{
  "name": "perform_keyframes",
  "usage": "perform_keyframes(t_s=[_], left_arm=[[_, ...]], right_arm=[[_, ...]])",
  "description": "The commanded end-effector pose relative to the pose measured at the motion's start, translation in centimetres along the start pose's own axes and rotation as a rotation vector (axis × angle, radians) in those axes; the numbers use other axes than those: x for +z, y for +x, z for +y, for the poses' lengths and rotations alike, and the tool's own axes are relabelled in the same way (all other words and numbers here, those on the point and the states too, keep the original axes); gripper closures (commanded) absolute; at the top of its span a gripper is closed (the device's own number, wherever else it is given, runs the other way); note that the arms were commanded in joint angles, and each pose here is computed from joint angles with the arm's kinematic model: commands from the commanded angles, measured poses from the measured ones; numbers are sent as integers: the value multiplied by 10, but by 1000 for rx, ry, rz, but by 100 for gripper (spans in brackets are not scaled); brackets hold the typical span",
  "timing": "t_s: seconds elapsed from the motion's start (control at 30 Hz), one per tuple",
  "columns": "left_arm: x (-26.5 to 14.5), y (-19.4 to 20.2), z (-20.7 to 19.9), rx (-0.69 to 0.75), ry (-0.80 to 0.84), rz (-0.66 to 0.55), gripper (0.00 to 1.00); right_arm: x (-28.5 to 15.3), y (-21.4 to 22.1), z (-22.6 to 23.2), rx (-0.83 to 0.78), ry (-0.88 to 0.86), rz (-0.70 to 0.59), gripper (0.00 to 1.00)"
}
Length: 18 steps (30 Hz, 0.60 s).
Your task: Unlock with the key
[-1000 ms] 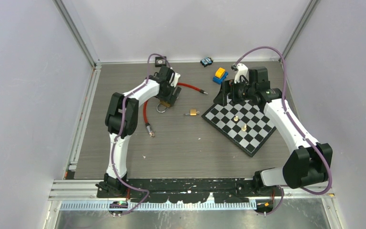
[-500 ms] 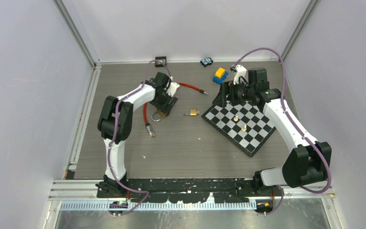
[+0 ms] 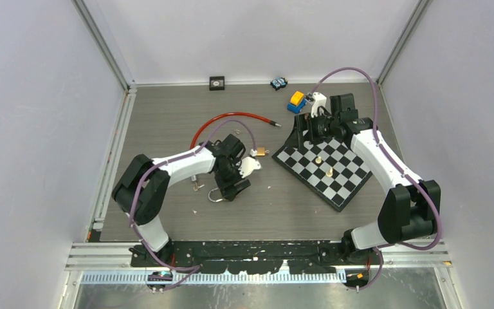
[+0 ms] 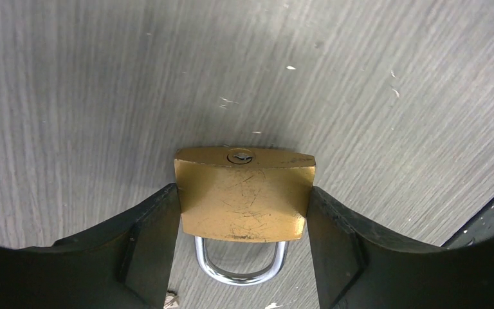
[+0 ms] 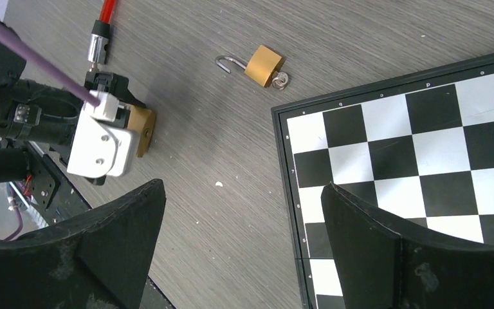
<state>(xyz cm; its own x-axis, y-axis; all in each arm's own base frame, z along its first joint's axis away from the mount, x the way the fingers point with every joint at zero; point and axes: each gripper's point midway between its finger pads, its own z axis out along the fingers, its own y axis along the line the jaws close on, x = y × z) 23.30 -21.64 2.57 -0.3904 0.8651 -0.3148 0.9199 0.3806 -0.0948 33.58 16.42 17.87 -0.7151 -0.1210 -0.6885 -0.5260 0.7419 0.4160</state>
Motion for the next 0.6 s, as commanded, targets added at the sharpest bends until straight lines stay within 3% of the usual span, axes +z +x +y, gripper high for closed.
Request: perform_keyframes(t_s=[0.0, 0.07, 0.17, 0.23, 0.57], left_arm=[[-15, -25, -6, 106, -27, -121, 59], [-16, -27, -1, 110, -54, -129, 54], [-19, -32, 4, 117, -81, -149, 36], [-22, -36, 5, 125, -88, -161, 30], [-49, -53, 14, 189, -154, -218, 12]], right_arm=[[-6, -11, 7, -44, -30, -28, 4], [-5, -10, 7, -43, -37, -24, 4], [-5, -10, 8, -43, -42, -22, 4], [-4, -9, 8, -41, -44, -19, 4], [-1, -7, 6, -34, -47, -7, 4]])
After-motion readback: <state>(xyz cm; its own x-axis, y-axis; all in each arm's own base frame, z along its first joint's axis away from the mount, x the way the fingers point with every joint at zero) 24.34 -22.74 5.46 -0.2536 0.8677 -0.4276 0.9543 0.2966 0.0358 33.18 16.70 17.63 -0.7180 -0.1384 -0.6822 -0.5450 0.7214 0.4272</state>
